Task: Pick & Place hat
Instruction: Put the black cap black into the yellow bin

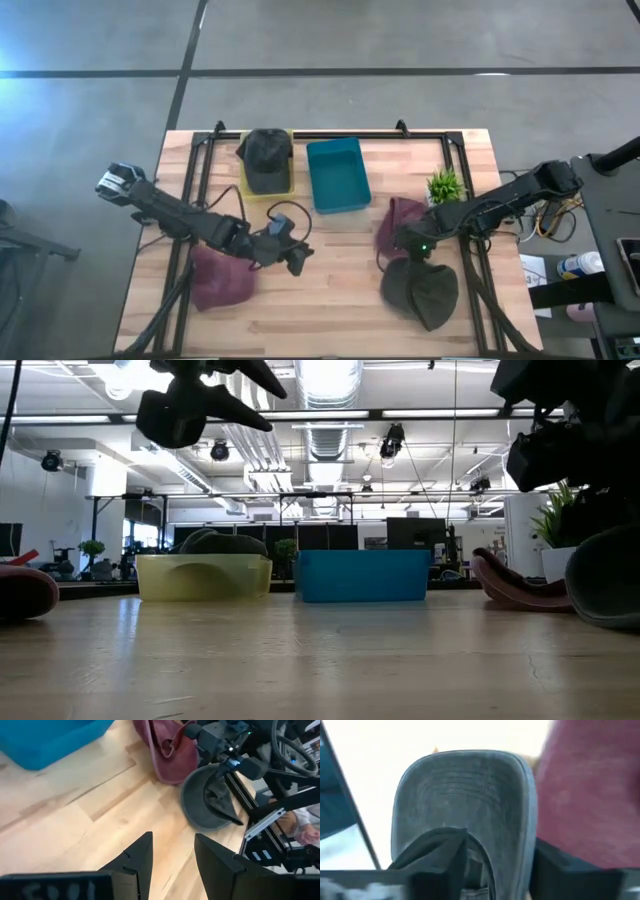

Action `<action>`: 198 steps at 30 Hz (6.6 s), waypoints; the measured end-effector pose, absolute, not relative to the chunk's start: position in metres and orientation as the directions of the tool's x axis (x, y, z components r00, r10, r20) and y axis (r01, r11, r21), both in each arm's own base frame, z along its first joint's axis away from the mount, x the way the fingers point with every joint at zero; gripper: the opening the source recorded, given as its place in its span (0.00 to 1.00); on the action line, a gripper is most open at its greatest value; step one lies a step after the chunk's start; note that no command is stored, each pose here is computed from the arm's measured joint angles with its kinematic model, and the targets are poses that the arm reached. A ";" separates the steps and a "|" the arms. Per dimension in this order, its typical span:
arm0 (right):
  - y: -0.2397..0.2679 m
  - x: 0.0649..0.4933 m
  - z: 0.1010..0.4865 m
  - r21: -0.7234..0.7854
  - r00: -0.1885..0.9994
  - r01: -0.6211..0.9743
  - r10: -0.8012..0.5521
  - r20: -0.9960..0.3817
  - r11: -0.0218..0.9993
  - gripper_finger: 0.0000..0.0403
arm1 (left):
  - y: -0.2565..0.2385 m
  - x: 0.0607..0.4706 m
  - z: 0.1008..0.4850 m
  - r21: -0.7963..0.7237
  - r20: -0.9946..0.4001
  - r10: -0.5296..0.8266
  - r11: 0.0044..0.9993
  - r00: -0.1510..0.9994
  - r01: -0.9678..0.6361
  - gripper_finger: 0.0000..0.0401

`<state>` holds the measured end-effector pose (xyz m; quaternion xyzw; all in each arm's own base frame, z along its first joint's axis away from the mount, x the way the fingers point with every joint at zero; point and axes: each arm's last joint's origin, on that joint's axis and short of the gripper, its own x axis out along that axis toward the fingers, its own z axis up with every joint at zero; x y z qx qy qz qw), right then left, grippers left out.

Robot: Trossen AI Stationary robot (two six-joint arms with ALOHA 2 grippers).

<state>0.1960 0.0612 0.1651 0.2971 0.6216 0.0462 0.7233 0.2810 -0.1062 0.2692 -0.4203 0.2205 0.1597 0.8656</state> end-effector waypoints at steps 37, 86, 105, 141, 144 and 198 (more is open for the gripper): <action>0.003 0.351 0.336 0.164 0.918 0.114 -0.041 -0.395 0.980 0.03 | -0.030 0.106 0.405 -0.817 0.016 0.535 0.494 0.845 -0.297 0.34; -0.126 0.530 0.214 -0.805 0.866 -0.041 -0.380 -0.324 0.592 0.07 | -0.002 0.058 0.414 -0.663 0.079 0.597 0.629 0.799 -0.405 0.34; -0.095 0.493 0.176 -0.735 0.759 -0.284 -0.324 -0.565 0.616 0.50 | -0.002 0.058 0.413 -0.682 0.071 0.620 0.602 0.781 -0.416 0.34; -0.087 0.459 0.221 -0.419 0.617 0.090 -0.381 -0.689 0.904 0.52 | -0.032 0.136 0.217 -0.812 -0.440 0.415 0.196 0.797 -0.550 0.34; -0.105 0.453 0.220 -0.252 0.600 0.253 -0.356 -0.716 0.934 0.52 | -0.026 0.142 0.209 -0.783 -0.468 0.463 0.179 0.753 -0.596 0.34; -0.087 0.466 0.209 0.277 0.717 0.380 -0.092 -0.691 0.882 0.52 | 0.026 0.123 0.187 -0.284 -0.802 0.534 0.052 0.267 -0.957 0.34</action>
